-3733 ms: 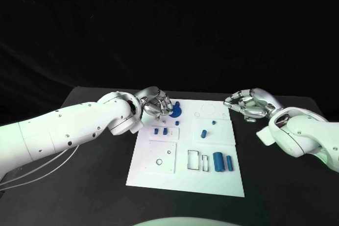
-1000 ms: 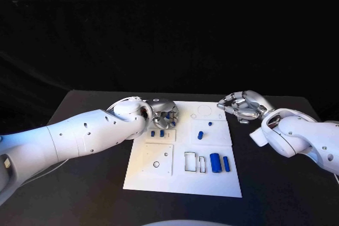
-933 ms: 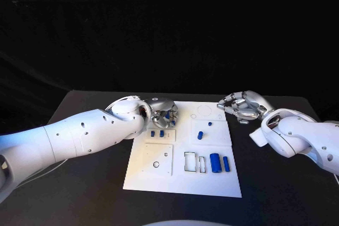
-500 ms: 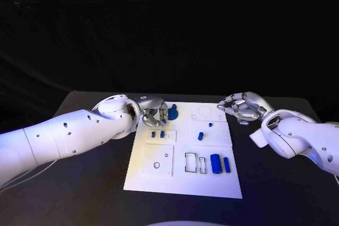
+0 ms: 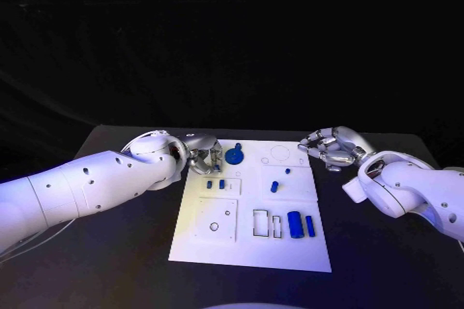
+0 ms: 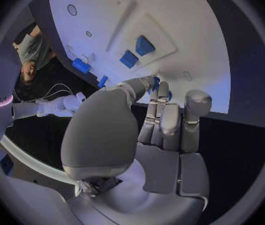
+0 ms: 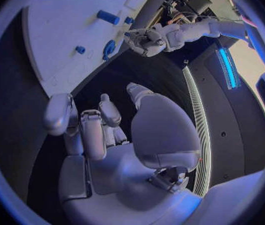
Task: Assemble the parts on the task board
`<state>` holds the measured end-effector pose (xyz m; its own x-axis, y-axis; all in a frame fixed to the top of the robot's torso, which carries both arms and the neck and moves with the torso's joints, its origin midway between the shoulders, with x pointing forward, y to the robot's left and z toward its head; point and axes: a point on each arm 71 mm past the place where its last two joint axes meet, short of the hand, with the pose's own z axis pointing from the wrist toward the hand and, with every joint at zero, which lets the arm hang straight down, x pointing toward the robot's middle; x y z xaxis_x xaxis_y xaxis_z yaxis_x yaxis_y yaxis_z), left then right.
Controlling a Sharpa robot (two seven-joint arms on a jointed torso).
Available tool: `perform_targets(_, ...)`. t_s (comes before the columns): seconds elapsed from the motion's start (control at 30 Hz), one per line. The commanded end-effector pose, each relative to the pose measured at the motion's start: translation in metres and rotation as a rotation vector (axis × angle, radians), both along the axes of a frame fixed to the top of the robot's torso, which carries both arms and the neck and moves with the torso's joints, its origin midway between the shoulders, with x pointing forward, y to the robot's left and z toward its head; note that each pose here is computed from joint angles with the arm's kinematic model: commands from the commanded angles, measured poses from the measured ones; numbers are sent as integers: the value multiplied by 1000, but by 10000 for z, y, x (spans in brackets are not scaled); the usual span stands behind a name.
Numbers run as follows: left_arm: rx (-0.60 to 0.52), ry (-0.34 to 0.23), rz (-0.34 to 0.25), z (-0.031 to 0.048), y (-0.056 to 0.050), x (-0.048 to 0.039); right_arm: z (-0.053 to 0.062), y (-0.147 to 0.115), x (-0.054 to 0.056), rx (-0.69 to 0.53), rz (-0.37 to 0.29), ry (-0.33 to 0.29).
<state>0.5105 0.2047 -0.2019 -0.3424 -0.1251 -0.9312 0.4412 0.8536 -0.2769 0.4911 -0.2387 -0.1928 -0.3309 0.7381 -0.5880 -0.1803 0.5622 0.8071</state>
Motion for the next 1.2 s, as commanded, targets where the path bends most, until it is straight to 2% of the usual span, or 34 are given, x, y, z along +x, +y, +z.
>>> perform_targets(0.03, 3, 21, 2, -15, -15, 1, 0, 10, -5, 1, 11, -3)
perform_targets(1.2, 26, 67, 5, -92, -67, 18, -18, 15, -5, 1, 12, 0)
